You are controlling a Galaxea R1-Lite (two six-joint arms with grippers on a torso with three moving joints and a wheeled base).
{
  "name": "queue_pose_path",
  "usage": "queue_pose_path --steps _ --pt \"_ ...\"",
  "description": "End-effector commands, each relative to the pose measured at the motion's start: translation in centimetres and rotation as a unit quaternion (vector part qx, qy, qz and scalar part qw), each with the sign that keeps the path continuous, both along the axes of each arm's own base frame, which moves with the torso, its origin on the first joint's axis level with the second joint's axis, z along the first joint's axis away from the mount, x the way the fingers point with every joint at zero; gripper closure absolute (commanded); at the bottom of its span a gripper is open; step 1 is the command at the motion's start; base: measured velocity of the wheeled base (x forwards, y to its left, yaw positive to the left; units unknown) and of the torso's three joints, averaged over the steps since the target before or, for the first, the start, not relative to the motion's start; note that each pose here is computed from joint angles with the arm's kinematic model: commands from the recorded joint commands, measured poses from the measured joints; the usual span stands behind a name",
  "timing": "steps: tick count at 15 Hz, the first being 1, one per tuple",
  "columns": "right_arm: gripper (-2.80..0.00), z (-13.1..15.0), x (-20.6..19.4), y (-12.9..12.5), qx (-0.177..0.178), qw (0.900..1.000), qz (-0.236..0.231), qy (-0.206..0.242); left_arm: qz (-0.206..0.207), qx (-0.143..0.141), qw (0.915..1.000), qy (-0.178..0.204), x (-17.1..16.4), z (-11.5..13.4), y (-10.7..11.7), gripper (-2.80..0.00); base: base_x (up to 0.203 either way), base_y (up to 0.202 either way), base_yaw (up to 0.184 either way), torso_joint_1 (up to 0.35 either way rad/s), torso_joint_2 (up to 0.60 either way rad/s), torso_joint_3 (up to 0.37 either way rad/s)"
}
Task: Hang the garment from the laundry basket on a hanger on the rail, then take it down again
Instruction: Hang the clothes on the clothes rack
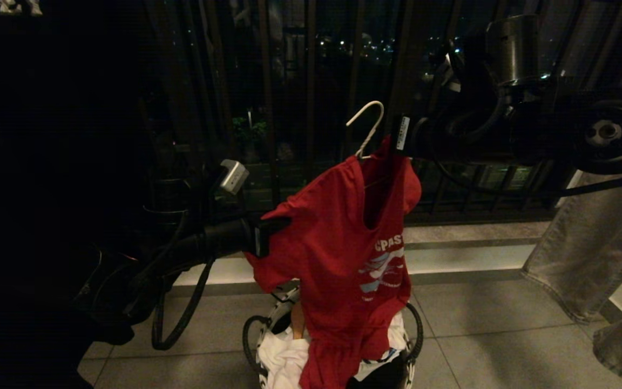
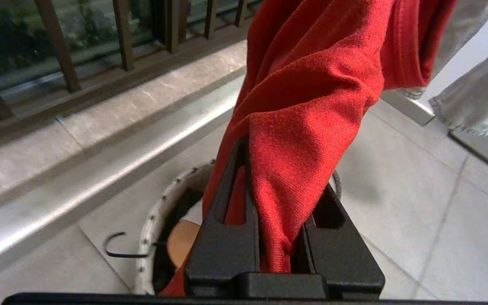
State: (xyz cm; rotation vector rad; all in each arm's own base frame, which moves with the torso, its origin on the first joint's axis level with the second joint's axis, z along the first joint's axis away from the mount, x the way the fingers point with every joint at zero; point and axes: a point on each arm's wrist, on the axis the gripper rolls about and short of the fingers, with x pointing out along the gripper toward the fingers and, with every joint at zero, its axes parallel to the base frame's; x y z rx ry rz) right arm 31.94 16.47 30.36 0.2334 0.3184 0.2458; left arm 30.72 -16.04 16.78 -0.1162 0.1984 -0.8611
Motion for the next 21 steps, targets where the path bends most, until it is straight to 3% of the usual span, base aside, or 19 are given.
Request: queue_pose_path --steps 1,5,7,10,14,21 --pt "0.00 -0.4 -0.3 0.6 -0.003 1.000 0.009 0.007 -0.006 -0.007 1.0000 0.000 -0.1 -0.1 -0.4 0.00 0.000 0.000 0.000 0.000 0.00 0.000" --pt "0.00 -0.8 -0.8 1.5 -0.006 1.000 0.023 0.012 -0.008 -0.046 0.9982 -0.038 0.6 -1.3 -1.1 0.00 0.000 0.000 0.000 0.000 0.00 0.000" --pt "0.00 -0.7 -0.8 1.4 -0.005 1.000 0.022 0.010 -0.013 -0.070 0.9970 -0.030 0.6 -1.5 -1.5 0.00 0.000 0.000 0.000 0.000 0.00 0.000" --pt "0.00 -0.6 -1.0 1.5 -0.003 1.000 0.024 0.009 -0.021 -0.078 0.9964 -0.022 0.6 -2.4 -2.3 0.00 0.000 0.000 0.000 0.000 0.00 0.000" --pt "0.00 -1.1 -1.6 2.4 -0.007 0.999 0.040 0.016 -0.035 -0.115 0.9918 -0.043 0.8 -3.9 -3.5 0.00 0.000 0.000 0.000 0.000 0.00 0.000" --pt "0.00 -1.4 -2.0 3.0 -0.011 0.999 0.048 0.022 -0.038 -0.124 0.9907 -0.043 0.8 -4.1 -3.6 0.00 0.000 0.000 0.000 0.000 0.00 0.000"
